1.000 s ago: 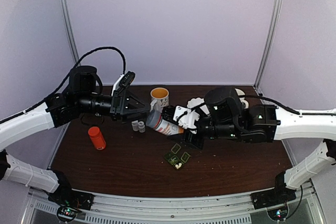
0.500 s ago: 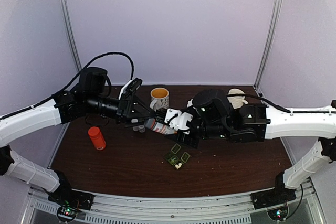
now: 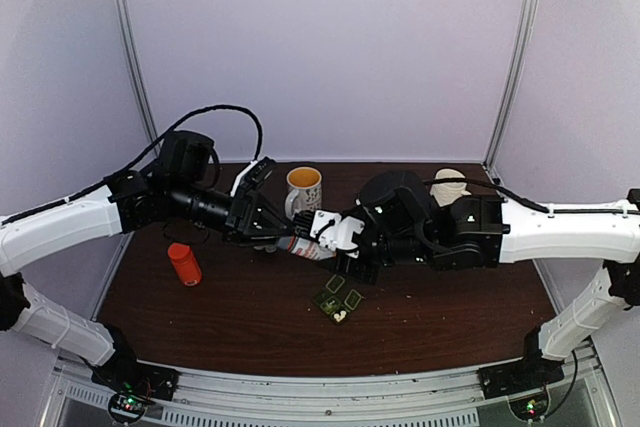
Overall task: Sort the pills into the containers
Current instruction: Screw the lid of the pill bottle onto the pill bottle.
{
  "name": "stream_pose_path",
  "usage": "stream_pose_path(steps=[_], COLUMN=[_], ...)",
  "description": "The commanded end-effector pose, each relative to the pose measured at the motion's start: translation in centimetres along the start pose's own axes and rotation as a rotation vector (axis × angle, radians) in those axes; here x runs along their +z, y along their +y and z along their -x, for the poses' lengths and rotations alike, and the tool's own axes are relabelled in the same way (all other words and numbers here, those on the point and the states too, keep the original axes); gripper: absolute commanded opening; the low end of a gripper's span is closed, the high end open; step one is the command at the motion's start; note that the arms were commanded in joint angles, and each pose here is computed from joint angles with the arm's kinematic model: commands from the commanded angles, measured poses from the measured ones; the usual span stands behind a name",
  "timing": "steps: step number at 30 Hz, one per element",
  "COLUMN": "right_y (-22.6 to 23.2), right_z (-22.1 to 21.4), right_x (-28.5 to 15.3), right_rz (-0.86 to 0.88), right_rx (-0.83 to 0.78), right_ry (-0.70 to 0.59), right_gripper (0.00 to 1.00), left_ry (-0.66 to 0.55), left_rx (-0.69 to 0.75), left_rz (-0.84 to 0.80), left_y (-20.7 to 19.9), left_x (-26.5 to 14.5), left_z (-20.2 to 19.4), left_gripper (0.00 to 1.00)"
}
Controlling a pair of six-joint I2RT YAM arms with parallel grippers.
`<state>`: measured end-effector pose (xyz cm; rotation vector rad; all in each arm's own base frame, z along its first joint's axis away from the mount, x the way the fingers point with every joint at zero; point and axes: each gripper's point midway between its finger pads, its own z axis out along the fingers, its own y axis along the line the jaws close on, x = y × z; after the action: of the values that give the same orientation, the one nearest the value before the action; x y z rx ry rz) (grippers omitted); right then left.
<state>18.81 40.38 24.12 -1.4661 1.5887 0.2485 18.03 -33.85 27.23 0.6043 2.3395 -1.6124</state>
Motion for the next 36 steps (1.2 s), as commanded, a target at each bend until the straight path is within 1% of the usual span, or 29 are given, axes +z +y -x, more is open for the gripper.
stream_pose_path(steps=[1,7,12,16,19,22,25,26,28,29,31,32,33,35,36], right_y=[0.7,2.1,3.0,3.0,3.5,4.0,4.6,4.7,4.7,4.3,3.5,2.8,2.1,0.7,0.0], right_z=[2.6,4.2,5.6,6.5,7.0,7.3,7.4,7.4,7.2,6.9,6.0,5.8,5.5,4.7,4.3], right_x=[-0.8,-1.6,-2.6,-3.8,-5.0,-5.8,-6.4,-6.3,-6.0,-5.5,-4.7,-4.7,-4.5,-4.0,-3.8], right_rz=[0.107,0.346,0.626,0.768,0.876,0.966,1.053,1.067,1.052,1.003,0.890,0.827,0.757,0.625,0.564], right_rx=[0.068,0.203,0.355,0.434,0.468,0.482,0.499,0.505,0.510,0.507,0.491,0.480,0.469,0.433,0.424], right_ry=[-0.075,-0.139,-0.214,-0.288,-0.325,-0.343,-0.351,-0.348,-0.337,-0.325,-0.295,-0.290,-0.285,-0.266,-0.259], right_gripper=[0.00,0.00,0.00,0.00,0.00,0.00,0.00,0.00,0.00,0.00,0.00,0.00,0.00,0.00,0.00], left_ry=[0.001,-0.013,-0.004,-0.002,0.003,0.008,0.093,0.116,0.129,0.120,0.069,0.038,0.002,-0.054,-0.090], left_rx=[0.100,0.340,0.609,0.844,1.047,1.152,1.293,1.337,1.365,1.363,1.312,1.257,1.194,1.087,1.010], left_rz=[-0.007,-0.023,-0.013,0.014,-0.033,-0.075,-0.217,-0.229,-0.201,-0.172,-0.104,-0.074,-0.062,-0.046,-0.023], left_y=[-1.0,-2.7,-3.5,-3.3,-3.9,-4.5,-5.4,-5.3,-4.9,-4.7,-4.7,-4.6,-5.0,-5.6,-5.8], left_x=[-0.2,-0.7,-0.1,0.1,0.0,0.0,-0.1,-0.1,-0.1,-0.1,-0.1,-0.1,-0.2,-0.6,-0.8], left_z=[0.5,0.0,-1.7,-2.9,-4.3,-4.8,-7.5,-8.2,-8.4,-8.1,-6.8,-6.1,-5.5,-4.5,-3.6], left_gripper=[0.45,0.45,0.46,0.45,0.41,0.40,0.40,0.41,0.47,0.57,0.72,0.85,0.95,0.98,0.98])
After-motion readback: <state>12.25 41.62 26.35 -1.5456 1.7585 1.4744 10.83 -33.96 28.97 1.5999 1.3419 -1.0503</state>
